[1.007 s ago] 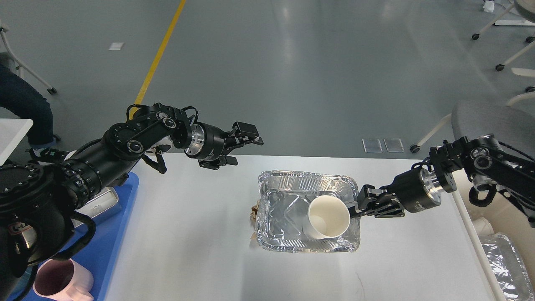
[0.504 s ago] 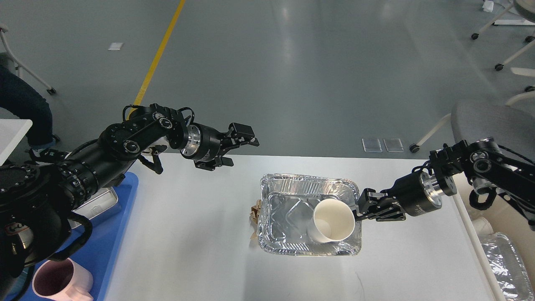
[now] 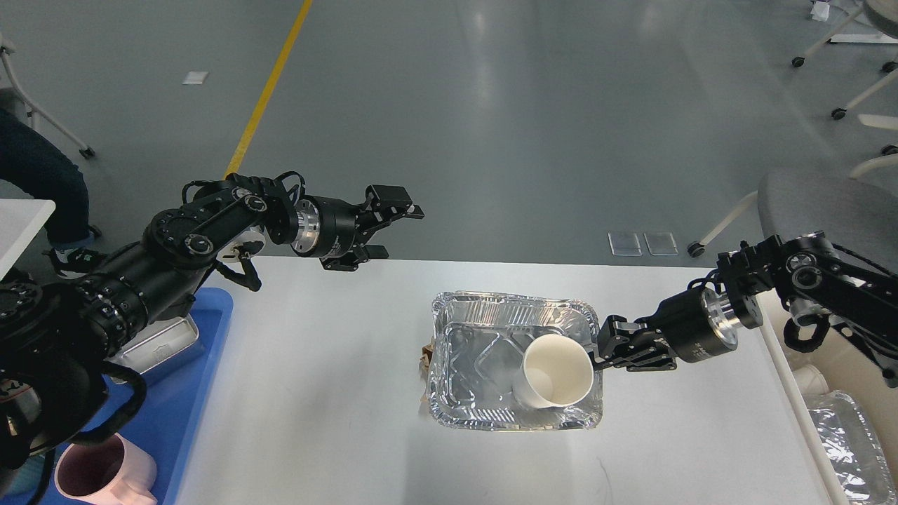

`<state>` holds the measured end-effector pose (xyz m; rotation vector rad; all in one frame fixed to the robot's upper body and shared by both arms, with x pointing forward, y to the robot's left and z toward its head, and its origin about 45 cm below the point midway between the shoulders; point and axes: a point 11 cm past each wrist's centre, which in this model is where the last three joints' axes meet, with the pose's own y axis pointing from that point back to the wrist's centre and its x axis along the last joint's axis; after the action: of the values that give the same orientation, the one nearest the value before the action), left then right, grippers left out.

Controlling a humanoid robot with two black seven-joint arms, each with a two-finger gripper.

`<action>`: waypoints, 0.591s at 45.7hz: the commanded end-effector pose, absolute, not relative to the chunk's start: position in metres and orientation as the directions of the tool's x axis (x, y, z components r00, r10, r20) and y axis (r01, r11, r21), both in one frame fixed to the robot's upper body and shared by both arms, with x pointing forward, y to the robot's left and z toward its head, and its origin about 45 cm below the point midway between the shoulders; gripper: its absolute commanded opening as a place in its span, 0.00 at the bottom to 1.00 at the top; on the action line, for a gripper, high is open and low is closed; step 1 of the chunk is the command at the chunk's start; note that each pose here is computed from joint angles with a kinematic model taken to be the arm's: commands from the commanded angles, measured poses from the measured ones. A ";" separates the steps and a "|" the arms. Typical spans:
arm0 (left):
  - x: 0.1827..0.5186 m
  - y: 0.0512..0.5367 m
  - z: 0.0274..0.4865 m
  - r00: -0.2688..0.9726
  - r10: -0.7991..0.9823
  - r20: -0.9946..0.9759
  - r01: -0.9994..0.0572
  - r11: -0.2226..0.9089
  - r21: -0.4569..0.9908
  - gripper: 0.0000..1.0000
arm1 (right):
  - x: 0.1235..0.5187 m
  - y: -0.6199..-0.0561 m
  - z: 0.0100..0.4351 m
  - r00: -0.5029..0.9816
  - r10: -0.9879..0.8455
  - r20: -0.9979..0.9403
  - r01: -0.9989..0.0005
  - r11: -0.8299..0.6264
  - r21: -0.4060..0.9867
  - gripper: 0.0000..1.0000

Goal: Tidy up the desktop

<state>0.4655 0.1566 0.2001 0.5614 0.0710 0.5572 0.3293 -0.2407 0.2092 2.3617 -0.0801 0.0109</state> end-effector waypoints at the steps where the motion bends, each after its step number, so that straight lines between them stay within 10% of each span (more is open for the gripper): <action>1: 0.475 0.183 0.220 0.815 0.573 0.089 -0.557 0.732 0.393 0.98 | 0.329 -0.242 0.209 0.998 -0.056 0.033 -0.063 -0.708 0.704 0.00; 15: 0.472 0.320 0.252 0.691 0.701 0.173 -0.713 0.624 0.320 0.98 | 0.331 -0.242 0.212 0.997 -0.060 0.041 -0.071 -0.712 0.699 0.00; 27: 0.384 0.473 0.275 0.631 0.724 0.280 -0.736 0.444 0.511 0.98 | 0.332 -0.241 0.212 0.997 -0.058 0.044 -0.073 -0.711 0.700 0.00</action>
<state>0.4225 0.4220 0.2604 0.5503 -0.0269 0.8719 0.3318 -0.2416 0.2119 2.3628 -0.0910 0.0222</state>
